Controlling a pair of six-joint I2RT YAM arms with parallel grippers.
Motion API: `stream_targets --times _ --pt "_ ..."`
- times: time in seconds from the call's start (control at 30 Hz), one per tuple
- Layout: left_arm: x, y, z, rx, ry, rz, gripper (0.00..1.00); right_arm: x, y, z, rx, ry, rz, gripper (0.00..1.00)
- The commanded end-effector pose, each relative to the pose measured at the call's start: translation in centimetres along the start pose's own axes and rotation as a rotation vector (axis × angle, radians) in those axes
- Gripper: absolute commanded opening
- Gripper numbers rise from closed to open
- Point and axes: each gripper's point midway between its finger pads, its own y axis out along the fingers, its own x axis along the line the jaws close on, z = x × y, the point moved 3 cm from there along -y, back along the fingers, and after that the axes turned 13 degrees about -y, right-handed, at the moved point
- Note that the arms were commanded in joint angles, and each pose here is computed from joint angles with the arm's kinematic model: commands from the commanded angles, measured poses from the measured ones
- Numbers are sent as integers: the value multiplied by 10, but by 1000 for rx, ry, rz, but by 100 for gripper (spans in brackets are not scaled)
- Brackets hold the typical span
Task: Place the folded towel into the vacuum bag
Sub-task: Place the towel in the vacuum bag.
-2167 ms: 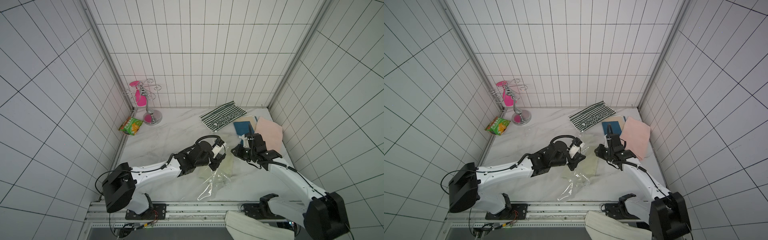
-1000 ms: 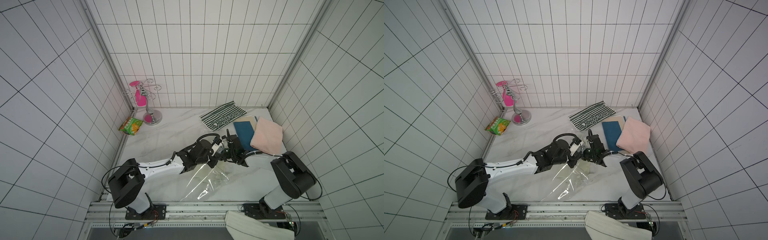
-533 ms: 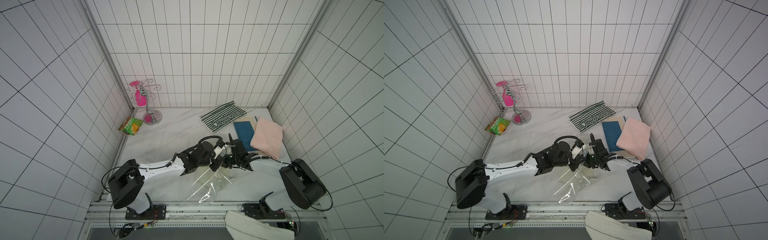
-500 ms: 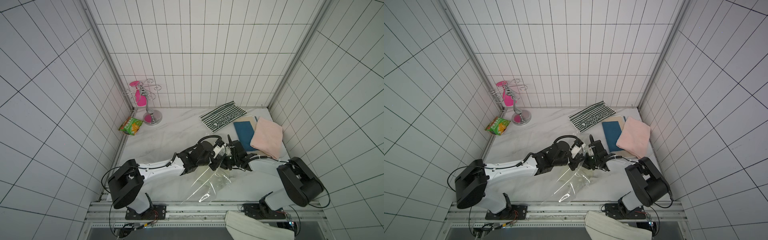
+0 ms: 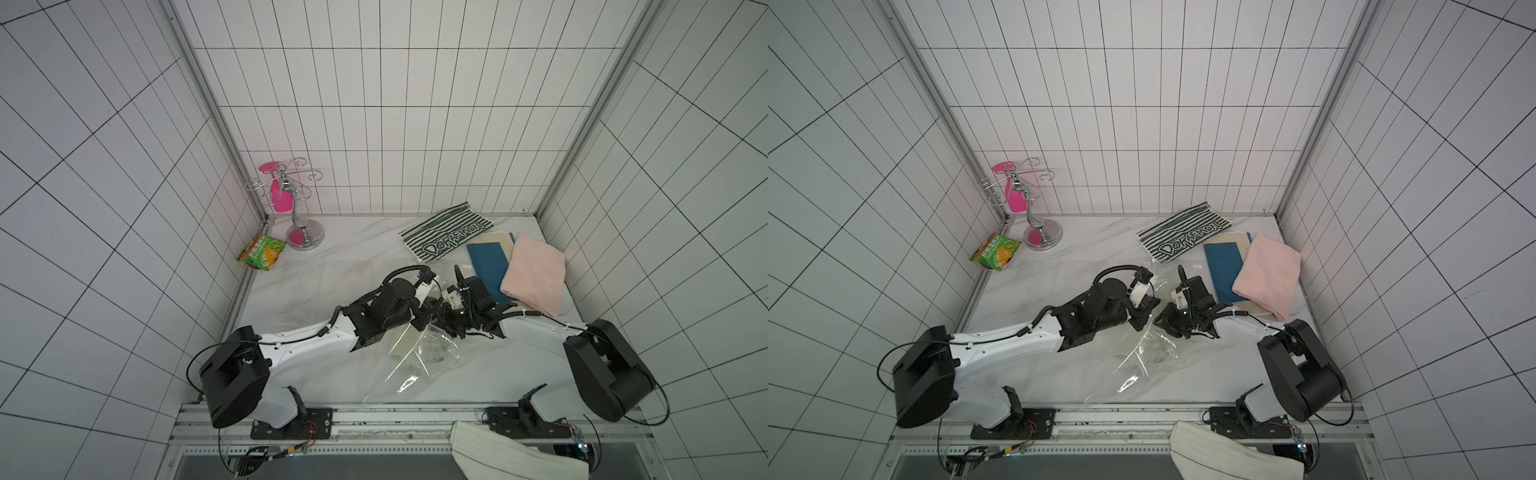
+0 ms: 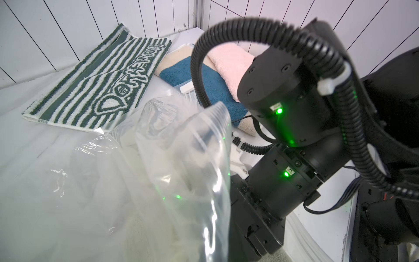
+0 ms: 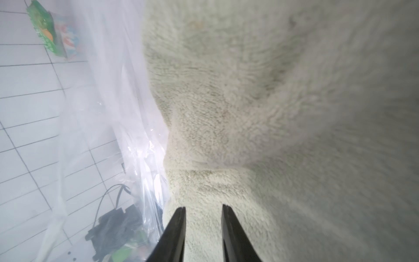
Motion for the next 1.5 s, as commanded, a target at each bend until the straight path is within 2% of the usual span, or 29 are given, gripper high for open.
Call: stream_targets --times 0.0,0.17,0.27,0.47,0.63,0.93,1.07,1.13,1.27,1.47 --pt "-5 -4 -14 -62 16 20 0 -14 3 6 43 31 67 30" --pt "-7 -1 -15 -52 16 31 0 -24 24 18 68 56 70 30" --pt "-6 2 -15 -51 11 22 0 -33 24 19 68 82 75 30" --pt "-1 4 -13 -36 -13 -18 0 -39 -10 17 66 114 133 35" --pt "5 -3 -17 -52 -25 -62 0 -44 -38 18 91 47 260 36" --pt "13 -11 -26 -72 -6 -102 0 -31 16 32 126 37 233 32" --pt "17 -14 -29 -78 -18 -103 0 -6 21 37 137 29 143 32" --pt "17 -15 -28 -71 -13 -100 0 2 4 33 115 21 133 33" --pt "17 -18 -22 -42 -13 -102 0 -14 -51 25 58 62 229 37" --pt "19 -17 -14 -16 -16 -96 0 -36 -109 17 9 120 371 61"
